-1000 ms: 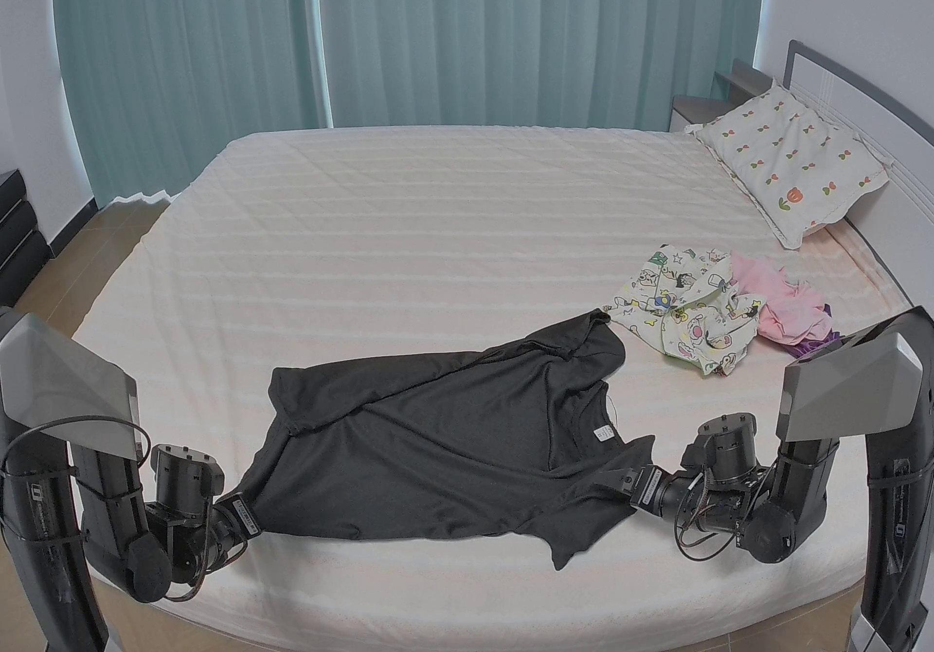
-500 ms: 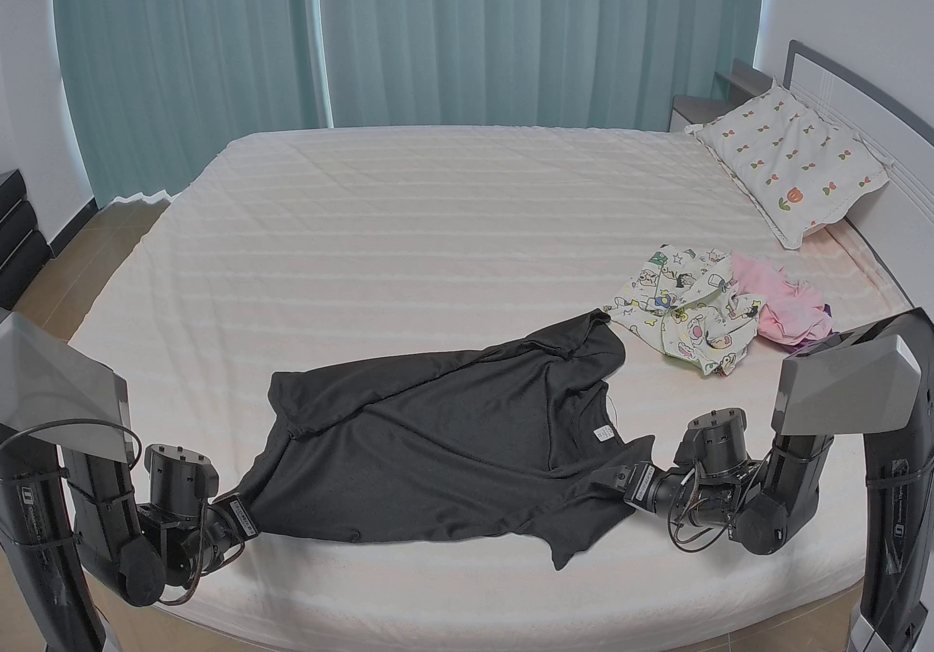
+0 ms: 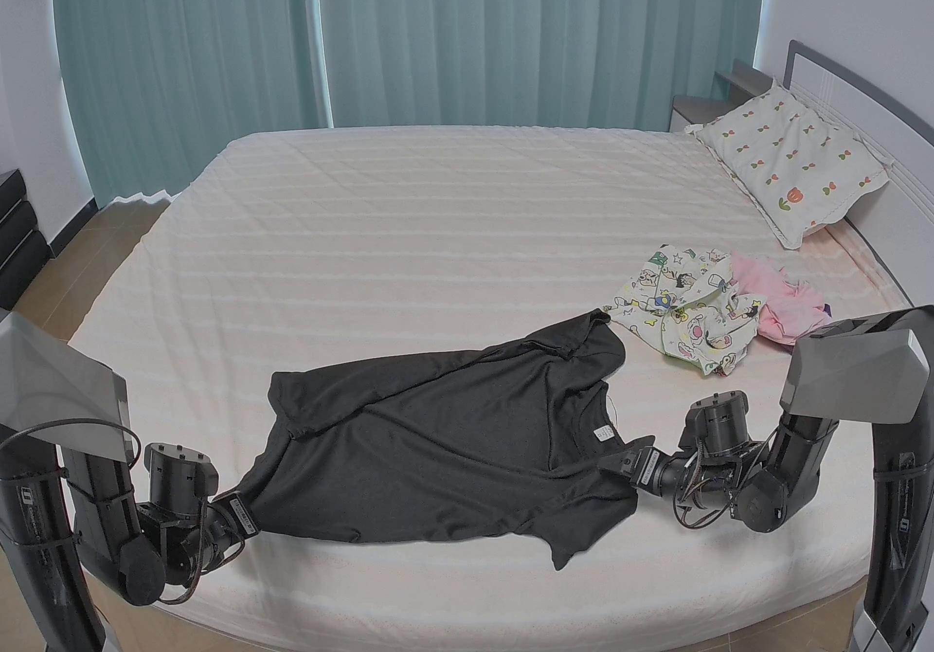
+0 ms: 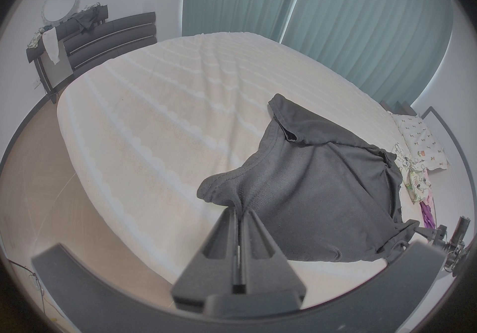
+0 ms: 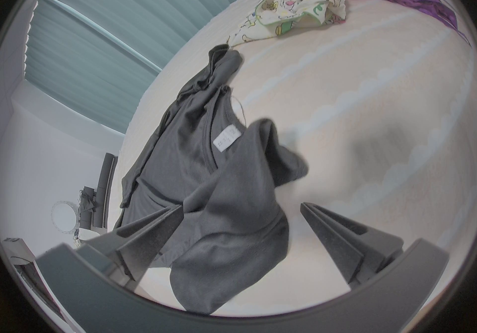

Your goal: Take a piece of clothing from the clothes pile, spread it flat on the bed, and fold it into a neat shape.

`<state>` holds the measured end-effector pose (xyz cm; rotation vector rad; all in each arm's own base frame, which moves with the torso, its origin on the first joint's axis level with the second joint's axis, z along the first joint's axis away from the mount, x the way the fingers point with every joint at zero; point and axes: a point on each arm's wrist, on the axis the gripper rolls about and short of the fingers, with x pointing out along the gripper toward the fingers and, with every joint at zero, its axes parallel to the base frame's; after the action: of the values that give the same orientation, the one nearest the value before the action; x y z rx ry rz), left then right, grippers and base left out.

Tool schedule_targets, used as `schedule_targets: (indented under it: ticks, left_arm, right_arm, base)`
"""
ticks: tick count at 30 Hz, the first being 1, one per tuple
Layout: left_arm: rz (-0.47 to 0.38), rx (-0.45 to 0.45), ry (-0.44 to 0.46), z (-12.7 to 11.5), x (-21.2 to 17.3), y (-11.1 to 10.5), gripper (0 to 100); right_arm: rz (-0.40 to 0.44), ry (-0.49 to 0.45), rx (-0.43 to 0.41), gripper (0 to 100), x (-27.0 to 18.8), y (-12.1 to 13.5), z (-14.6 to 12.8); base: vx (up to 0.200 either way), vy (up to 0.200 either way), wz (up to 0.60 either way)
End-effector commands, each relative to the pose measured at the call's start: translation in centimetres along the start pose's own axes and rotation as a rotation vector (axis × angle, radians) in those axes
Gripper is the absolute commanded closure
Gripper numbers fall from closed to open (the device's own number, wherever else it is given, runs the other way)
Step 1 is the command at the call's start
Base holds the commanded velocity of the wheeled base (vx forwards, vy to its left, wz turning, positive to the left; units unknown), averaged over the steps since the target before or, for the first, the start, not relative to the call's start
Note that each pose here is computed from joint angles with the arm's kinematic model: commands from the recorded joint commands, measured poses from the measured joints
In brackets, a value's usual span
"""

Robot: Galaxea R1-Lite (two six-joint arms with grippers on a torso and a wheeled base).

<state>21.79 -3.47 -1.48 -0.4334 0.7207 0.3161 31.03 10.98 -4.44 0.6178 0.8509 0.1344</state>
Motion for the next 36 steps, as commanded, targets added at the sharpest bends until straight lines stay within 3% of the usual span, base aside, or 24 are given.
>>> schedule_targets:
  ticks: [1, 5, 6, 11, 16, 22, 32, 36]
  left_arm:
    - [0.001, -0.001, 0.000, 0.0, 0.1, 0.0, 100]
    - [0.000, 0.000, 0.002, 0.0, 0.1, 0.0, 100]
    - [0.001, -0.001, 0.003, 0.0, 0.1, 0.0, 100]
    - [0.000, -0.002, 0.009, -0.1, 0.1, 0.0, 100]
    - [-0.009, 0.000, 0.023, -0.2, -0.1, 0.1, 100]
    - [0.003, 0.012, 0.037, -0.5, -0.4, 0.5, 100]
    - [0.049, 0.104, 0.106, -1.5, -1.3, 1.6, 100]
    - [0.096, 0.156, 0.197, -2.0, -2.5, 2.2, 100]
  right_arm:
    - [0.006, -0.011, 0.006, 0, 0.2, -0.3, 0.6]
    - [0.011, 0.002, 0.002, 0, 0.7, -0.3, 0.4]
    - [0.016, 0.003, -0.001, 100, 0.7, -0.2, 0.4]
    - [0.015, 0.000, -0.014, 100, 0.4, -0.1, 0.5]
    - [-0.026, 0.004, -0.018, 100, -2.3, -1.3, 0.5]
    - [-0.017, 0.000, -0.011, 100, -6.4, -1.6, 0.7]
    - [-0.075, 0.164, -0.121, 100, -10.5, -3.5, -1.7]
    - [-0.101, 0.217, -0.184, 100, -11.1, -4.0, -2.5]
  base:
    - [0.000, 0.000, 0.00]
    - [0.000, 0.000, 0.00]
    - [0.000, 0.000, 0.00]
    - [0.000, 0.000, 0.00]
    - [0.000, 0.000, 0.00]
    - [0.000, 0.000, 0.00]
    - [0.000, 0.000, 0.00]
    - [0.000, 0.000, 0.00]
